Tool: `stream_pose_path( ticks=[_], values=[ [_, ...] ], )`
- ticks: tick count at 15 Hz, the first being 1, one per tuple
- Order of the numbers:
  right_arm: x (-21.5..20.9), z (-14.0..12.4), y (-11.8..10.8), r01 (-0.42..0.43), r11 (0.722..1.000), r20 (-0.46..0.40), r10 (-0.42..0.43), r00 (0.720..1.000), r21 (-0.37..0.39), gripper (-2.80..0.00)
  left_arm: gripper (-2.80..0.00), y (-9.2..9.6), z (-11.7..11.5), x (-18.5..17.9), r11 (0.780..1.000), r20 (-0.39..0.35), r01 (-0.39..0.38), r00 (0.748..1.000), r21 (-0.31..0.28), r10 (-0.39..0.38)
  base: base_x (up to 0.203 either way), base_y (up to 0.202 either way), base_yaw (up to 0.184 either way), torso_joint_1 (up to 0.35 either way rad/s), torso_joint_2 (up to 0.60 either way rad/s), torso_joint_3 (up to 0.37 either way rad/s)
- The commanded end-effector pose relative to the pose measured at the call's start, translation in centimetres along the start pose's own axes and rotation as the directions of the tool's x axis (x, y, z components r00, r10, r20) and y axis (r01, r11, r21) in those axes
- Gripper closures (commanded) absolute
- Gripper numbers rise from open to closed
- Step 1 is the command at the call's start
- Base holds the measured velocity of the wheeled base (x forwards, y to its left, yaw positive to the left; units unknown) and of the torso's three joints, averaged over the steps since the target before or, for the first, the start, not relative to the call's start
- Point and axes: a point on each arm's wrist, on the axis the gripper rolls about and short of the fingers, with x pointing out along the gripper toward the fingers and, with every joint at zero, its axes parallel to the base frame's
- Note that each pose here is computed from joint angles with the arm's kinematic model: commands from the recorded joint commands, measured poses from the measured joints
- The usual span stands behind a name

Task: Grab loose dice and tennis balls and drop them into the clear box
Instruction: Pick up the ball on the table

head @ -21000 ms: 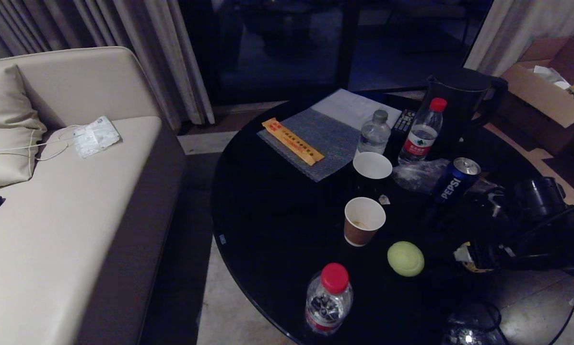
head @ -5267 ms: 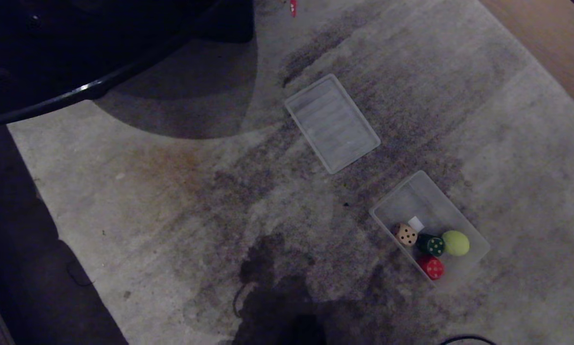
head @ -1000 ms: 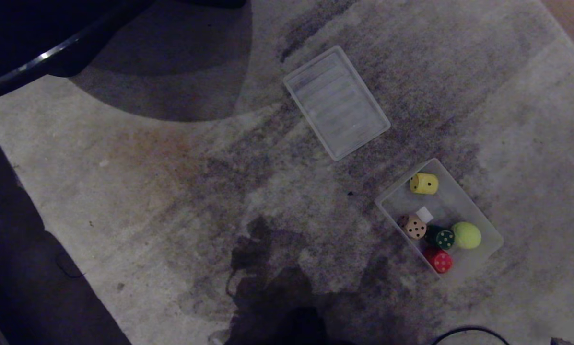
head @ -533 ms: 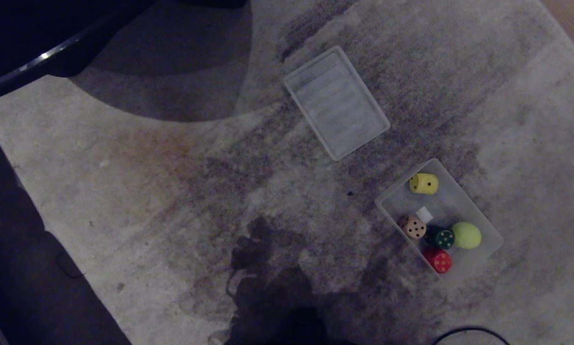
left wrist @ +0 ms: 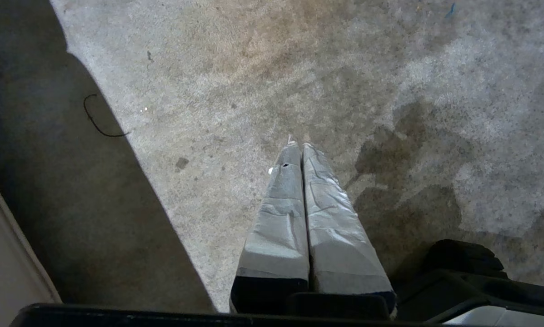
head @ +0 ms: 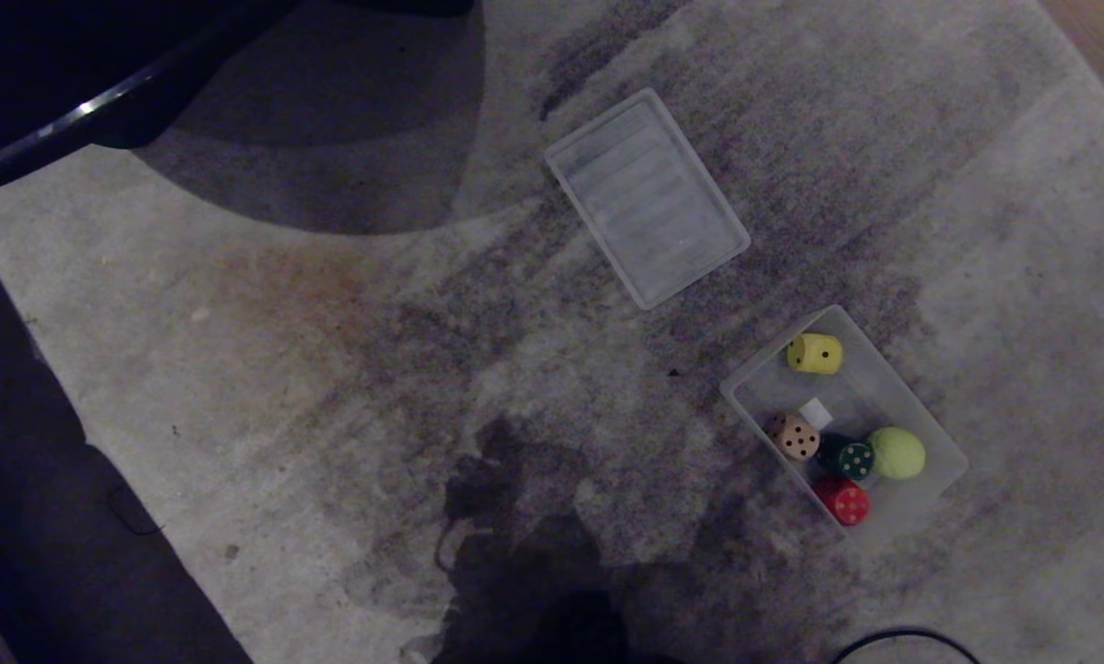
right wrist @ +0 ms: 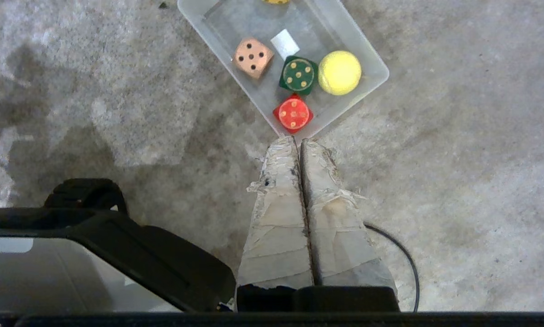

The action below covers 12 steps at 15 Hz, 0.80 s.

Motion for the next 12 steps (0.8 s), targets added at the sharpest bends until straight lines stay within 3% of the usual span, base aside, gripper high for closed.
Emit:
stream_pose_path(
  ticks=[1, 12],
  values=[
    [-0.04, -0.06, 0.00, 0.001, 1.000, 0.004, -0.001, 1.000, 0.011, 0.00, 0.00, 0.00, 0.01, 0.00, 1.000, 0.002, 0.000, 1.000, -0.001, 0.000, 0.000, 0.000, 0.000, 0.000, 0.00, 0.000],
    [-0.05, -0.06, -0.01, 0.003, 1.000, 0.004, -0.003, 1.000, 0.014, 0.00, 0.00, 0.00, 0.01, 0.00, 1.000, 0.001, 0.000, 1.000, -0.002, 0.000, 0.000, 0.000, 0.000, 0.001, 0.00, 0.024]
  ],
)
